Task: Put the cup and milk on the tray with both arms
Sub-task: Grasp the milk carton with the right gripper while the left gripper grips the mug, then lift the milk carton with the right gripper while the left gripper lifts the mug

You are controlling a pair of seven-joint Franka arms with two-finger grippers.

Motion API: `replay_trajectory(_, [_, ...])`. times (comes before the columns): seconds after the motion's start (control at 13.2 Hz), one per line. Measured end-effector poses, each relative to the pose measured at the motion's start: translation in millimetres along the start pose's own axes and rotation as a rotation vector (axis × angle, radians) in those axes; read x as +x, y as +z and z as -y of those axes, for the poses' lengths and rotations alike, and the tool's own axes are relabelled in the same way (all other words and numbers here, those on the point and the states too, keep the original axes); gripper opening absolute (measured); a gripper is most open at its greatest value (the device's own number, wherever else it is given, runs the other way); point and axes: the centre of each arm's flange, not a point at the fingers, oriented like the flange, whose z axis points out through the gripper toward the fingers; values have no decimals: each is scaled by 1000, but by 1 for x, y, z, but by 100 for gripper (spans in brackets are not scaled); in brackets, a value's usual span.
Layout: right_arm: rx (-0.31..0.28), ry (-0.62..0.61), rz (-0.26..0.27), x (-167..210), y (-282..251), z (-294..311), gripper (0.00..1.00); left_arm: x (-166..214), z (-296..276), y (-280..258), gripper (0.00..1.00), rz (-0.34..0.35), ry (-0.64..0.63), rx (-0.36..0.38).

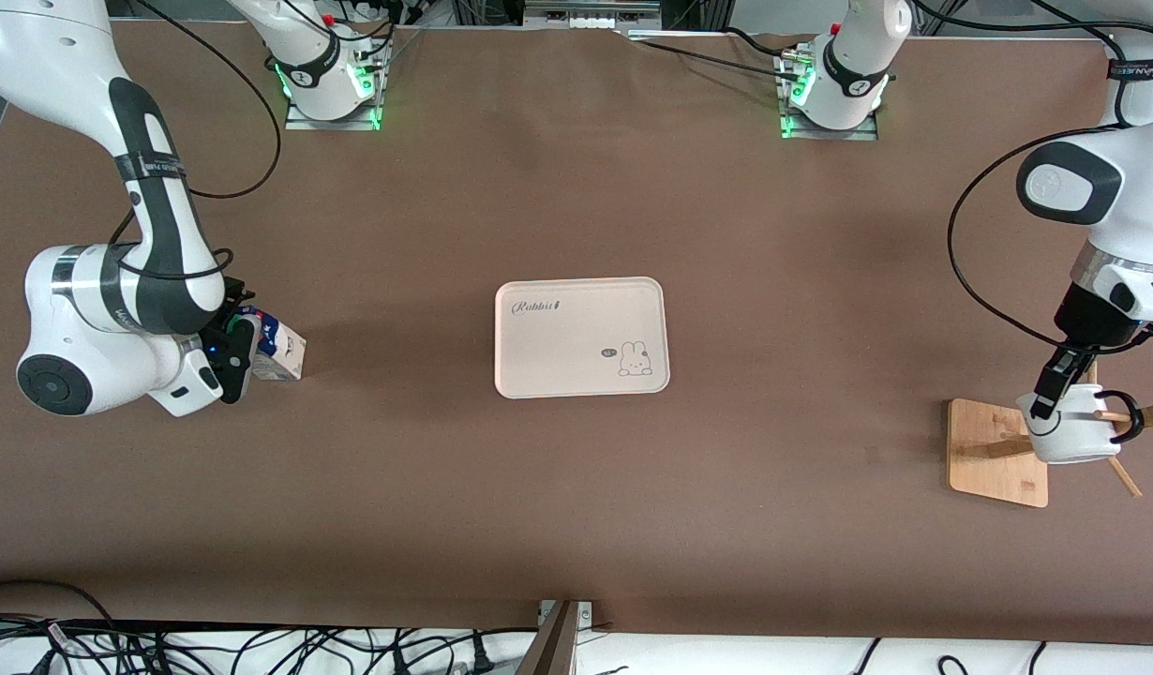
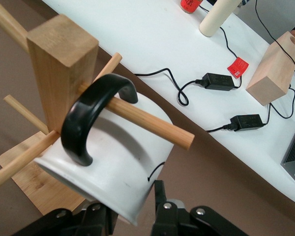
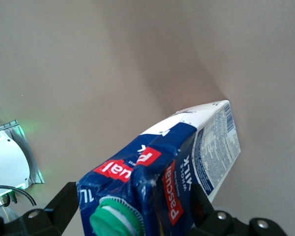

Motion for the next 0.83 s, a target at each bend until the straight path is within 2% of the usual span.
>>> replay_trajectory(0.08, [-1, -6, -3, -4, 0, -1, 100, -1, -1, 0, 31, 2, -9, -4])
replay_trajectory(0.23, [-14, -51, -12, -9, -1, -5, 100, -1, -8, -1, 14, 4, -8, -15])
replay_trajectory(0.3, [-25, -80, -17, -10, -2, -6, 93, 0, -12, -2, 11, 12, -5, -20])
replay_trajectory(0.38, [-28, -102, -24, -11, -3, -7, 93, 3, -13, -2, 9, 26, -6, -19])
replay_trajectory(0.45, [-28, -113, -35, -13, -3, -8, 86, 5, -14, -3, 9, 43, -8, -18])
replay_trajectory(0.68, [-33, -125, -43, -11, -5, -8, 48, 12, -22, -6, 9, 95, -4, -21])
replay_trajectory(0.76, [-35, -128, -44, -9, -5, -7, 42, 15, -29, -8, 9, 119, 3, -25])
replay_trajectory(0.83, [-35, -130, -43, -8, -6, -7, 41, 17, -37, -11, 9, 142, 23, -29])
